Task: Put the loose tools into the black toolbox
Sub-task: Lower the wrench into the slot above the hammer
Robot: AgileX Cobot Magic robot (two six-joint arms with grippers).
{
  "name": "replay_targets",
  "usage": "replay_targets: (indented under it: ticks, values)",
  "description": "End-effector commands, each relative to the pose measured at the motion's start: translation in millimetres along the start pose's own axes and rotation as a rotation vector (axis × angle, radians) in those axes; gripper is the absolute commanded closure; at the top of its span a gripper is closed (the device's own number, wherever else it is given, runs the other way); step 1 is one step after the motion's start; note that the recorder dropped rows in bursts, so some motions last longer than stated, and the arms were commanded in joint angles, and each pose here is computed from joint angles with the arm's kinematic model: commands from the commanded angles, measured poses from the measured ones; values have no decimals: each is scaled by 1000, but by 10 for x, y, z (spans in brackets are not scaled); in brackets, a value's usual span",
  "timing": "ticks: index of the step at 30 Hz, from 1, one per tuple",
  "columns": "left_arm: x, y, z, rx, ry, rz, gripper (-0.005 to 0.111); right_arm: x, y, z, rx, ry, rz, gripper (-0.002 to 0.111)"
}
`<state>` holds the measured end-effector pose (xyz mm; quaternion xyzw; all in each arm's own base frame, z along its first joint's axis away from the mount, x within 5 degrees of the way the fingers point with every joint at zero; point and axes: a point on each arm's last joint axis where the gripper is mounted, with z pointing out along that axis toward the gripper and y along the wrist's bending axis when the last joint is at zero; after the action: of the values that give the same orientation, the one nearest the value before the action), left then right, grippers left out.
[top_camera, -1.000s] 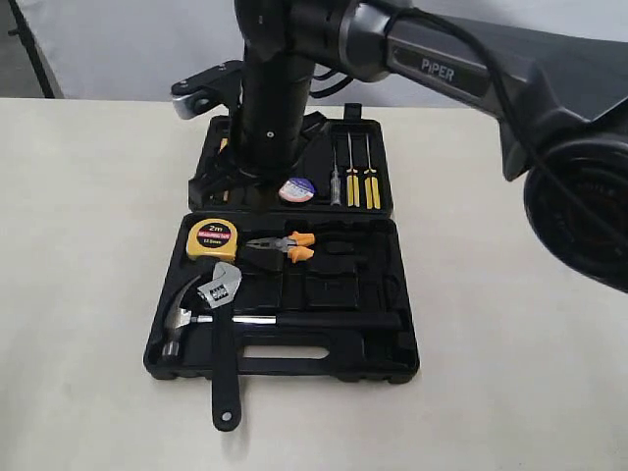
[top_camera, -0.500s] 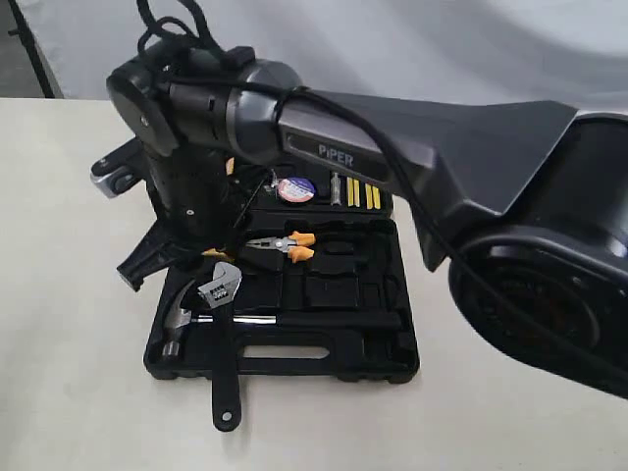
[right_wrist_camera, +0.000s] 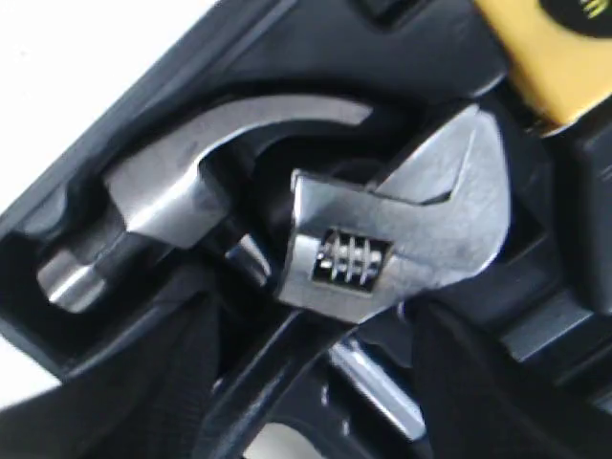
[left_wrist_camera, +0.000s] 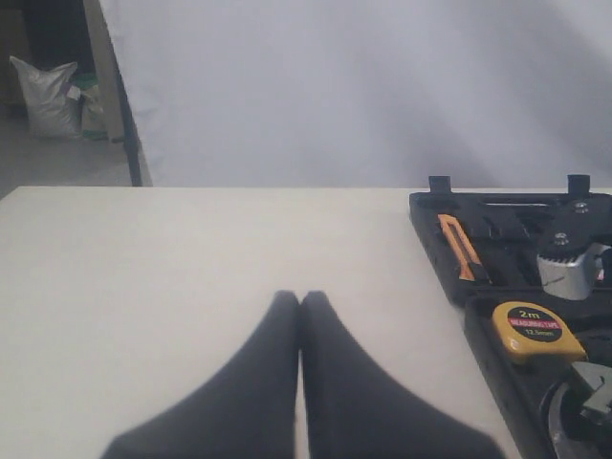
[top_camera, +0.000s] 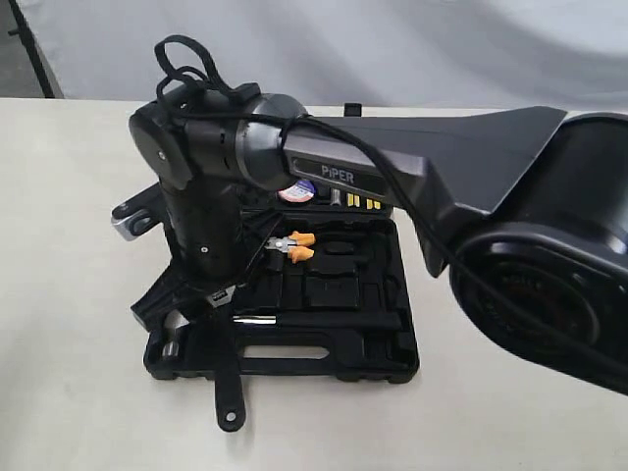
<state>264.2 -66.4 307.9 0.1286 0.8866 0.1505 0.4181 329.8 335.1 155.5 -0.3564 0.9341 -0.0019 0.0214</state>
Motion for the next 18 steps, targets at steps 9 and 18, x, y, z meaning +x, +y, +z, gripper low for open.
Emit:
replay_targets:
  ticks: [9,18]
  values:
    - [15,-3,-8,14,-7,-22,105,83,-136,-274,-11,-38,-14,109]
    - [15,-3,-8,14,-7,-22,105,133,-880,-427,41,-63,-423,109]
